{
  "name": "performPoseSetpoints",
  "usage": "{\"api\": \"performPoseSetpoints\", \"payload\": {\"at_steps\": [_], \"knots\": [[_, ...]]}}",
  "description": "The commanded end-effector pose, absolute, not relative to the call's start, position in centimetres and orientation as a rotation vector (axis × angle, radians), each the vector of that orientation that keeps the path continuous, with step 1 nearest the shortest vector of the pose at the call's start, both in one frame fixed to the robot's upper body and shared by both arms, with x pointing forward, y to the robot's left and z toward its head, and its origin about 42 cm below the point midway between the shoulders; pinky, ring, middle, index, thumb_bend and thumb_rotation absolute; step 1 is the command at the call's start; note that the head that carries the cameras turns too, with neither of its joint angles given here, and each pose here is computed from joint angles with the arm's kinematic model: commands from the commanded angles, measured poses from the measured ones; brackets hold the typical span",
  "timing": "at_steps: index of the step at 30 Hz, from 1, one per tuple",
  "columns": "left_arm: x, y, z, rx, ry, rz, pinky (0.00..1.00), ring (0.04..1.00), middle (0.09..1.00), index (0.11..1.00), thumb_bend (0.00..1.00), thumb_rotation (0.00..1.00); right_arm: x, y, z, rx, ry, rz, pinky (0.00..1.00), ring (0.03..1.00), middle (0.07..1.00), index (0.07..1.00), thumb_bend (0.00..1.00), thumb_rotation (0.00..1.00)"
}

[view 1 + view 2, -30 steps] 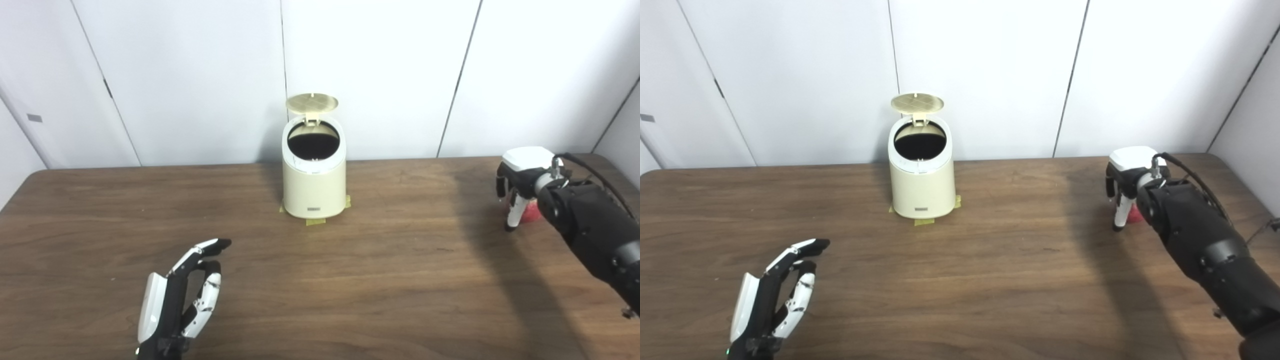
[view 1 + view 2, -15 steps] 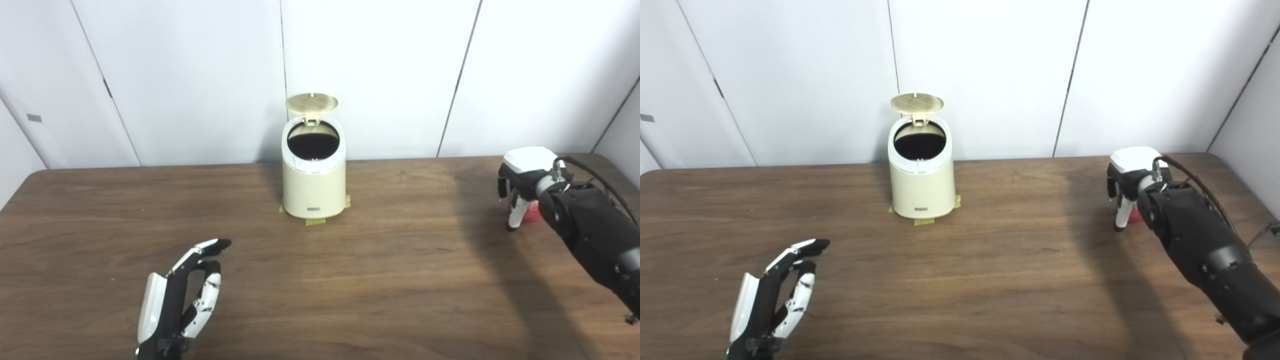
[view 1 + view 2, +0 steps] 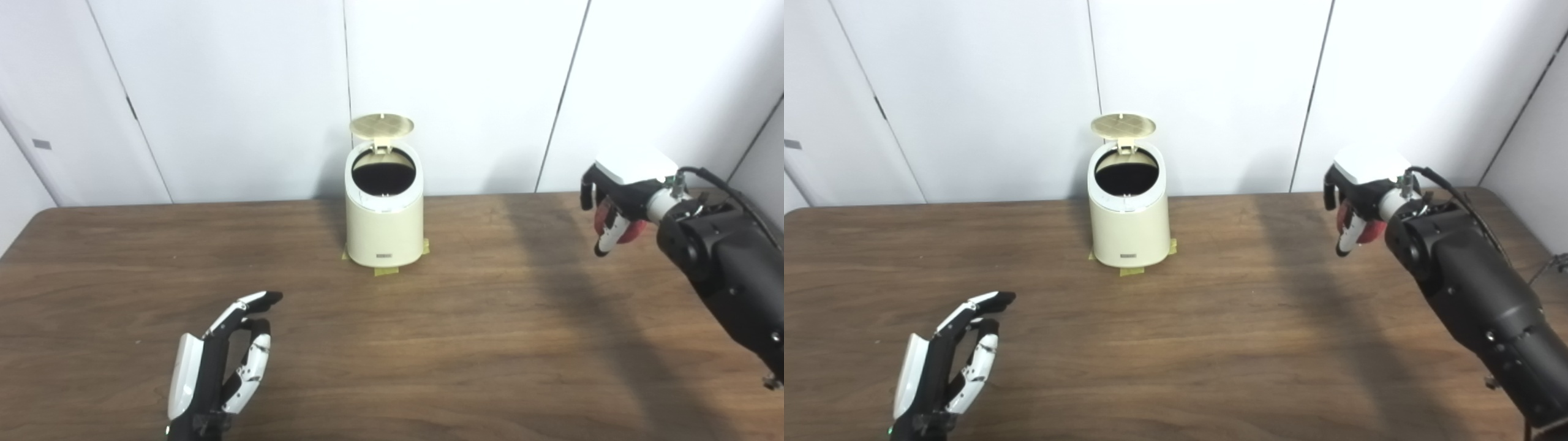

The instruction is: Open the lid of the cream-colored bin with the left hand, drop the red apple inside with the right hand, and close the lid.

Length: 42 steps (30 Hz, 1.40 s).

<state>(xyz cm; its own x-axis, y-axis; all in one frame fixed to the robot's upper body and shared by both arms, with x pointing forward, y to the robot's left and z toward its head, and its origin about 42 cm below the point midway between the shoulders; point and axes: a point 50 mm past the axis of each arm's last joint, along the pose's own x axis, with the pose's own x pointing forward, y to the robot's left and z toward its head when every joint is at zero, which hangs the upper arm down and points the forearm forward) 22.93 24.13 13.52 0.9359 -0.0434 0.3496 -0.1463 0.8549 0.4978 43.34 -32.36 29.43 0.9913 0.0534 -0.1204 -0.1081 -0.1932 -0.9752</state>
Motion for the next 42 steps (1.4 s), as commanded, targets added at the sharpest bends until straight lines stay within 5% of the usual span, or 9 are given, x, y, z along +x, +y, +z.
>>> {"api": "performPoseSetpoints", "payload": {"at_steps": [1, 4, 17, 22, 24, 35, 42], "knots": [[23.7, 23.4, 14.2, 0.527, -0.414, 0.072, 0.64, 0.748, 0.748, 0.73, 0.14, 0.75, 43.3, -32.2, 33.4, -1.761, -0.033, 0.051, 0.37, 0.438, 0.499, 0.485, 0.52, 0.0], [23.8, 23.3, 14.2, 0.536, -0.418, 0.076, 0.64, 0.745, 0.744, 0.726, 0.13, 0.74, 42.7, -31.2, 34.5, -1.773, -0.066, 0.077, 0.41, 0.462, 0.494, 0.478, 0.52, 0.0], [24.1, 23.1, 13.9, 0.56, -0.414, 0.067, 0.64, 0.749, 0.745, 0.729, 0.15, 0.74, 39.5, -26.0, 37.3, -1.747, -0.38, 0.19, 0.31, 0.419, 0.506, 0.494, 0.52, 0.0], [24.4, 22.9, 13.7, 0.554, -0.409, 0.06, 0.65, 0.754, 0.747, 0.73, 0.16, 0.75, 38.2, -22.5, 38.4, -1.755, -0.504, 0.246, 0.56, 0.514, 0.524, 0.431, 0.51, 0.0], [24.5, 22.8, 13.6, 0.563, -0.409, 0.061, 0.65, 0.752, 0.748, 0.731, 0.15, 0.76, 37.6, -21.0, 38.8, -1.721, -0.567, 0.266, 0.45, 0.482, 0.537, 0.448, 0.51, 0.0], [24.8, 22.2, 13.1, 0.575, -0.408, 0.057, 0.65, 0.754, 0.754, 0.734, 0.14, 0.72, 37.9, -15.2, 39.6, -1.618, -0.727, 0.332, 0.47, 0.462, 0.549, 0.439, 0.51, 0.0], [24.8, 21.7, 13.0, 0.561, -0.398, 0.054, 0.65, 0.757, 0.759, 0.737, 0.16, 0.73, 39.9, -12.6, 39.2, -1.58, -0.832, 0.333, 0.28, 0.407, 0.567, 0.454, 0.51, 0.0]]}}
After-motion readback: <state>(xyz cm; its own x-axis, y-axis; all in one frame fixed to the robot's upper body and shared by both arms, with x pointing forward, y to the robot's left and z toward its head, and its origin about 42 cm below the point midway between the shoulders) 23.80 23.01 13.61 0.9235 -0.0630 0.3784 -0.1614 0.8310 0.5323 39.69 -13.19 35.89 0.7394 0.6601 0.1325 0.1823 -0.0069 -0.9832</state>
